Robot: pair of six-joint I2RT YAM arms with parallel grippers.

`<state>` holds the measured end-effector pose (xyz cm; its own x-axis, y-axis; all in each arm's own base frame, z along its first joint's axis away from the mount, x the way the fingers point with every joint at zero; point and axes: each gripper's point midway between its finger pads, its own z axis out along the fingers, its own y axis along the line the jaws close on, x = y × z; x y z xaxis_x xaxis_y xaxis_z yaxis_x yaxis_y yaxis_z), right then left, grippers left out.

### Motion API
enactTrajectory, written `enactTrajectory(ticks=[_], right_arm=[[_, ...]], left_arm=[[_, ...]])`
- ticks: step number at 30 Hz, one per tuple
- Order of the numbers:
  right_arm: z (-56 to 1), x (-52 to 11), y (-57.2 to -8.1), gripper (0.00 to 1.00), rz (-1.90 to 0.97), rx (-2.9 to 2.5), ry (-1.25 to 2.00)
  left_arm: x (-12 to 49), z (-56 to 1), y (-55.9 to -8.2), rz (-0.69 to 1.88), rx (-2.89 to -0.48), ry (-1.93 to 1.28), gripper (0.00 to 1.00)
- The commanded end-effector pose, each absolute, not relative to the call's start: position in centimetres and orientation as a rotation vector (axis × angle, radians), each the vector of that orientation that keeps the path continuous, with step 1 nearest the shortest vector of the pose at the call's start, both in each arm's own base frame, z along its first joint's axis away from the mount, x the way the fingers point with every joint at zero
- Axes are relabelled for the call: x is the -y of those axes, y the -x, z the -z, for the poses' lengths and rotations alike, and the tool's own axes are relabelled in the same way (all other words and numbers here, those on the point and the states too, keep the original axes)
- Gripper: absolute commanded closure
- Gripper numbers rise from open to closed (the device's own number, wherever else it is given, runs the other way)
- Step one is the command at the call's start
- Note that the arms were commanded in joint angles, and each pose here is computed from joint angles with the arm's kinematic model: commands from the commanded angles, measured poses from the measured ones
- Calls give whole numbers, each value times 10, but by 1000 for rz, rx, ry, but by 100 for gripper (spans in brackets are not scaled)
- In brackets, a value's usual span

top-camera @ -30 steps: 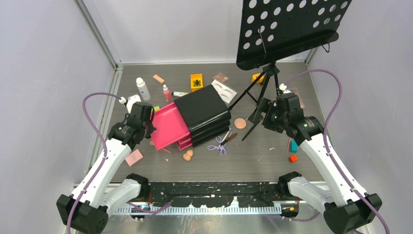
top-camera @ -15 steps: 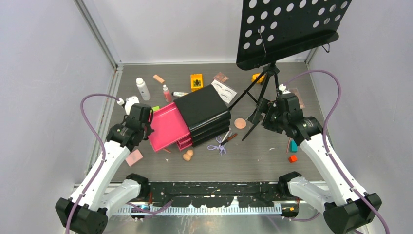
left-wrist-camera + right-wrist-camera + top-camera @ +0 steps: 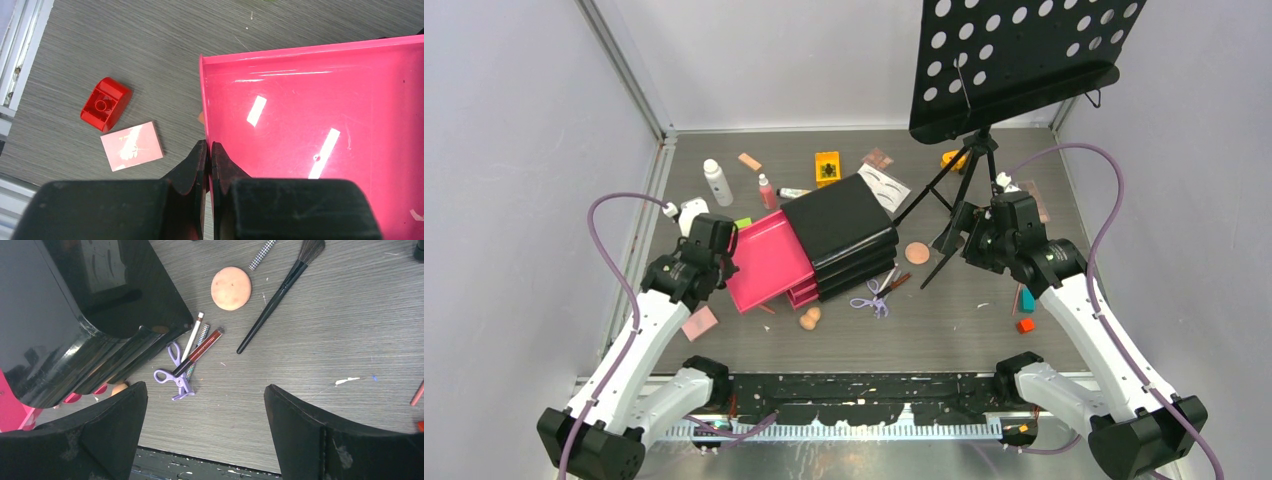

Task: Organize the makeup
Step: Open the drawer in the storage box.

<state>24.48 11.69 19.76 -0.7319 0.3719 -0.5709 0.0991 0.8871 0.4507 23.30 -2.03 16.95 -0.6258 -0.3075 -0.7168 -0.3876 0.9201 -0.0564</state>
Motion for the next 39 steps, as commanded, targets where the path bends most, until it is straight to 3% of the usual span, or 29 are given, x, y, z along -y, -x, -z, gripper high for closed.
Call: enactTrajectory(ticks=[1,39], right_arm=[[-203,-123,-251,9,-551,-2332,-333],[-200,-125,-253,9,-559,-2339,-332]], left_arm=[[16,-194,-236,-130,-2226,474,100],[11,-196,-233,-163,-2218,481,100]])
